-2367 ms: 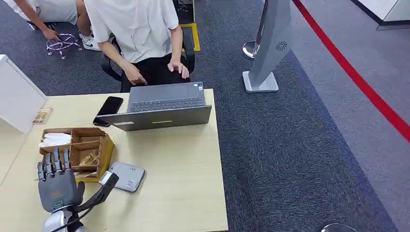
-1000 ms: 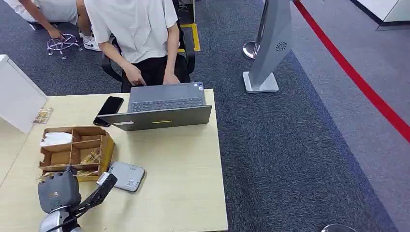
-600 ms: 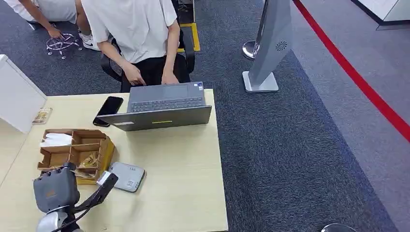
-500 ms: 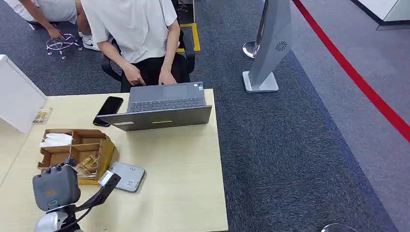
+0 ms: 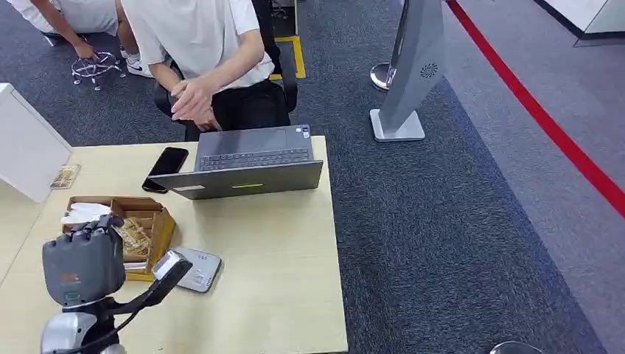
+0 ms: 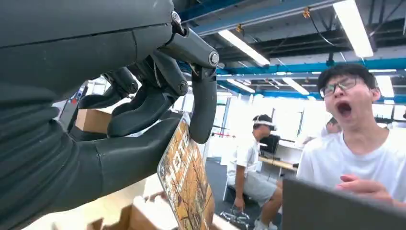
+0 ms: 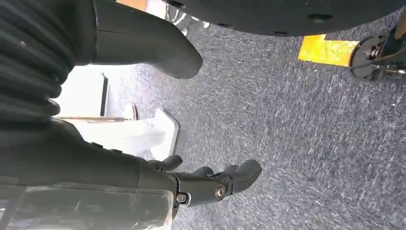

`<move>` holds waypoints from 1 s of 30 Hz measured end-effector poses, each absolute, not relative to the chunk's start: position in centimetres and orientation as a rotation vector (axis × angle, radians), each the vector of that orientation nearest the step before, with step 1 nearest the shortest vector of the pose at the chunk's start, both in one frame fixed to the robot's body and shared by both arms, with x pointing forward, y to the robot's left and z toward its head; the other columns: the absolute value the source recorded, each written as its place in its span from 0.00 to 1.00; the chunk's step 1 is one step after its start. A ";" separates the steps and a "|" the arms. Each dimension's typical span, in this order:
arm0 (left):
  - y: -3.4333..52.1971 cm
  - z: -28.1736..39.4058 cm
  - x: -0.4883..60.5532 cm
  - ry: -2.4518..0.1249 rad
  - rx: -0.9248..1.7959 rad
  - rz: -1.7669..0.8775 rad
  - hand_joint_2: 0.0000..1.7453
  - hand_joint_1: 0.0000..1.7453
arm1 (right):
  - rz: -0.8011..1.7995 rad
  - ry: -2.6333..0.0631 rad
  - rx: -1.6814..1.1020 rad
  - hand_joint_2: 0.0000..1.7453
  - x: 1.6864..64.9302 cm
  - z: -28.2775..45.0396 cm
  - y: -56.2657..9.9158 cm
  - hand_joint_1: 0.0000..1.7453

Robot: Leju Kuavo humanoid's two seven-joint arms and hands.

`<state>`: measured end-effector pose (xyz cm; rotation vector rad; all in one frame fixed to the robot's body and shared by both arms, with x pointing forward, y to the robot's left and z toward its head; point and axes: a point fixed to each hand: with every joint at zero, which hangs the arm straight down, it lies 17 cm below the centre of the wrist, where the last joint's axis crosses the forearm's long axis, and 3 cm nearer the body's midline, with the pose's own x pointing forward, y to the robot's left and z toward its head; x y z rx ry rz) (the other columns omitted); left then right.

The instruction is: Pass the card to the sensor for recognition and then transmit it.

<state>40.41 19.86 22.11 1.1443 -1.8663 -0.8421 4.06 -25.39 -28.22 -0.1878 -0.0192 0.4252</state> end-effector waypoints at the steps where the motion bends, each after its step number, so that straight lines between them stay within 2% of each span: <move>1: 19.9 22.9 41.1 -1.871 1.153 -0.840 1.00 1.00 | 0.433 -0.019 -0.186 1.00 4.1 -28.2 -25.4 0.00; 13: 21.3 27.3 51.0 -1.779 1.305 -0.911 1.00 1.00 | 0.481 -0.023 -0.169 1.00 4.3 -28.2 -25.0 0.00; 23: 24.2 25.6 57.9 -1.599 1.378 -0.993 1.00 1.00 | 0.516 -0.032 -0.157 1.00 4.6 -28.2 -24.8 0.00; 30: 24.8 23.4 59.1 -1.527 1.365 -1.025 1.00 1.00 | 0.516 -0.033 -0.157 1.00 4.6 -28.2 -24.8 0.00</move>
